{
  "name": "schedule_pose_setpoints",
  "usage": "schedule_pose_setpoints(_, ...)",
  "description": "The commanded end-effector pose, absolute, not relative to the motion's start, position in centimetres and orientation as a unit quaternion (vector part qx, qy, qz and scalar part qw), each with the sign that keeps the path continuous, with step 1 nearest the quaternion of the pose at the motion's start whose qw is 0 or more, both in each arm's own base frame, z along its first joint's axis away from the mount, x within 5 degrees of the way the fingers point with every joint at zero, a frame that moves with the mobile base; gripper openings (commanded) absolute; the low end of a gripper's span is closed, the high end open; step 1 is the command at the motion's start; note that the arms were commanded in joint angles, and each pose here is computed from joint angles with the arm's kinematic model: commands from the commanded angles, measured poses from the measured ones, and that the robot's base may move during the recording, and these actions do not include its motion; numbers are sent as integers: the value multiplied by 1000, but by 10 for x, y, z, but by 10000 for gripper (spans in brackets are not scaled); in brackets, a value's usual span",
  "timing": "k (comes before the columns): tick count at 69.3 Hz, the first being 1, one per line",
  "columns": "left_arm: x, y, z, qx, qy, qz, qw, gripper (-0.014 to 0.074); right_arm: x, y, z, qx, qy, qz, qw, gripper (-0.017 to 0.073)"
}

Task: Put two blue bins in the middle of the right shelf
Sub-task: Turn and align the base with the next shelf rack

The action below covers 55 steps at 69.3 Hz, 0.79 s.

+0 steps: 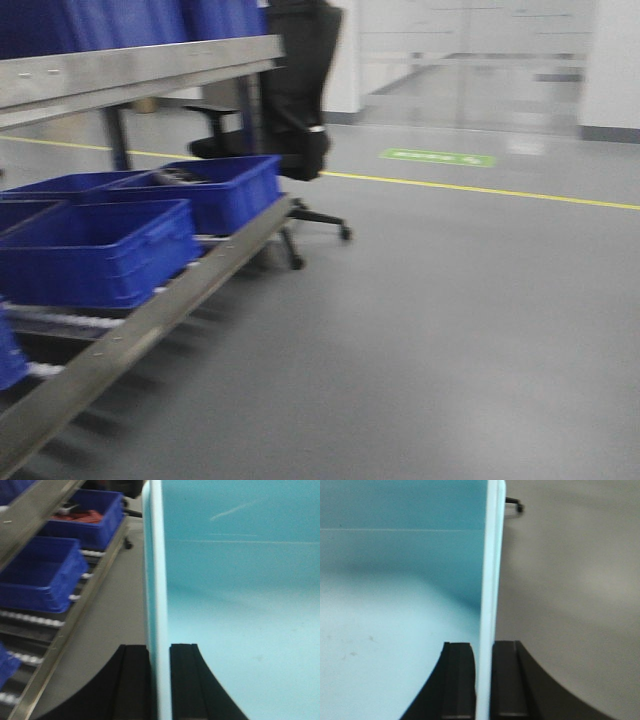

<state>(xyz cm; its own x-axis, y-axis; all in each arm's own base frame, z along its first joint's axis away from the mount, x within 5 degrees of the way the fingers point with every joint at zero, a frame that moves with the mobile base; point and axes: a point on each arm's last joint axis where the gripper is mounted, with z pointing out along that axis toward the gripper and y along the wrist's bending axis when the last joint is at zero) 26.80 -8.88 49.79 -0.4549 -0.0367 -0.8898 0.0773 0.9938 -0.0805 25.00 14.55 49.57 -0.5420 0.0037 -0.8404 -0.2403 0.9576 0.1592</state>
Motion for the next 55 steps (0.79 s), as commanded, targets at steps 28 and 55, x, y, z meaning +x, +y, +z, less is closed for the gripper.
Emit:
schedule_pose_setpoints(28,262,-96,514,20,819,-103,565,-111,243,152,514,-73,833,195,513,-162)
schedule_pose_setpoints(55,263,-95,514,20,818,-99,566,-111,243,152,514,-73,833,195,513,-162)
